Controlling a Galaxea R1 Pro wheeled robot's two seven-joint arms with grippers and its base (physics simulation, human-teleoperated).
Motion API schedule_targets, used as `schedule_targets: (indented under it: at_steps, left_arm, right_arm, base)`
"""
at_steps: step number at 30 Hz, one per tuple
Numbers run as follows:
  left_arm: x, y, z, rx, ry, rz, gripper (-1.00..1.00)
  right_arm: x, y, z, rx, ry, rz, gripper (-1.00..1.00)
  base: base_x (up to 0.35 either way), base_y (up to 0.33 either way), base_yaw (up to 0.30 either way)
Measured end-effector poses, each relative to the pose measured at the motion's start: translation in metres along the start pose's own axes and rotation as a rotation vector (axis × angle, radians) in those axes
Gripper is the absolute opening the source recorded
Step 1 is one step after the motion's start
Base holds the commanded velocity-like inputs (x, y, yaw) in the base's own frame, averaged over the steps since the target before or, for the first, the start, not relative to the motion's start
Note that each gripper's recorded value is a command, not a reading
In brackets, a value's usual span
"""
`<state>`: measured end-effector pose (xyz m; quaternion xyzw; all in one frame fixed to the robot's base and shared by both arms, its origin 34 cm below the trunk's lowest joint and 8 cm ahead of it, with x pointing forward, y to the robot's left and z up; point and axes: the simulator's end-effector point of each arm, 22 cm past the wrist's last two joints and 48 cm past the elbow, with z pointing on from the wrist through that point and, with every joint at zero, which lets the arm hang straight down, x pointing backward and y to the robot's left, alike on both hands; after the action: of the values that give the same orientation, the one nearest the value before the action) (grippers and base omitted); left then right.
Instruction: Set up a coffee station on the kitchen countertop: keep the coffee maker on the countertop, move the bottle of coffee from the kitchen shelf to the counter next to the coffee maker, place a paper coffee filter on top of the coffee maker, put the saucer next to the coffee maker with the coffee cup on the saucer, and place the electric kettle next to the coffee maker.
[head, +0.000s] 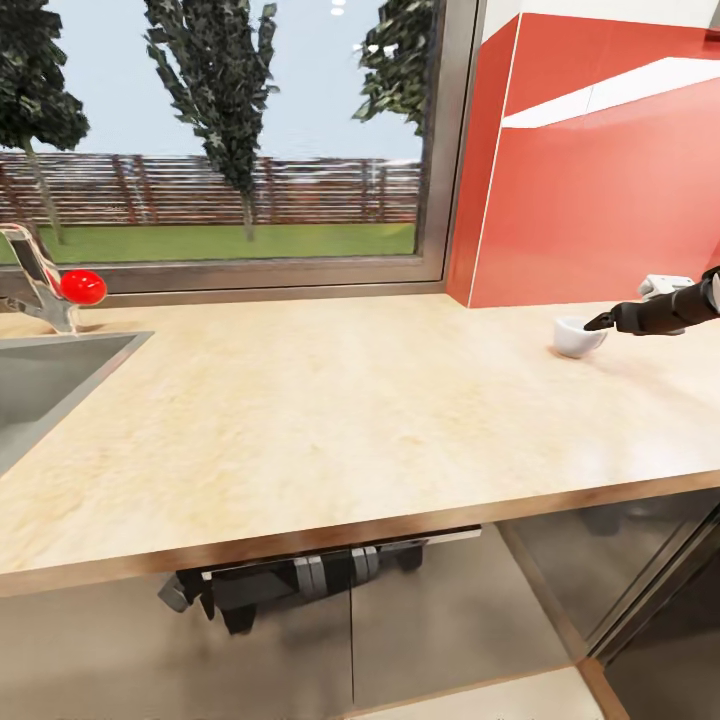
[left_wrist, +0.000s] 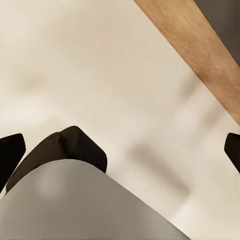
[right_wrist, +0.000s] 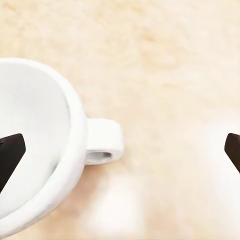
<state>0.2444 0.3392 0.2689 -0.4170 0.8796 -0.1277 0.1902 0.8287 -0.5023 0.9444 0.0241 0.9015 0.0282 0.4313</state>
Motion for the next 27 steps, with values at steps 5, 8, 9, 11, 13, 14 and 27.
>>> schedule_targets:
  at_steps: [5,8,9,11,13,14,27]
  left_arm:
    - [0.0001,-0.0001,0.0,0.0,0.0,0.0,1.0]
    - [-0.0002,0.0001,0.0,0.0,0.0,0.0,1.0]
    - [0.0,0.0,0.0,0.0,0.0,0.0,1.0]
    - [0.0018,0.002,0.0035,0.001,0.0,0.0,1.0]
    - [0.0023,0.0033,0.0052,0.0,0.0,0.0,1.0]
    - [0.0024,0.0032,0.0052,0.001,0.0,0.0,1.0]
    - [0.0025,0.0032,0.0053,0.0,0.0,0.0,1.0]
  right_arm:
    - [0.0,0.0,0.0,0.0,0.0,0.0,1.0]
    - [0.0001,0.0,0.0001,0.0,0.0,0.001,1.0]
    - [0.0001,0.0,0.0001,0.0,0.0,0.0,1.0]
    - [0.0041,-0.0004,0.0021,0.0,0.001,0.0,1.0]
    - [0.0061,-0.0005,0.0031,0.0,0.001,0.0,1.0]
    - [0.0061,-0.0005,0.0031,0.0,0.001,0.0,1.0]
    - [0.0061,-0.0005,0.003,0.0,0.0,0.0,-1.0]
  base:
    - [0.0,0.0,0.0]
    - [0.0,0.0,0.0]
    - [0.0,0.0,0.0]
    - [0.0,0.0,0.0]
    - [0.0,0.0,0.0]
    - [0.0,0.0,0.0]
    - [0.0,0.0,0.0]
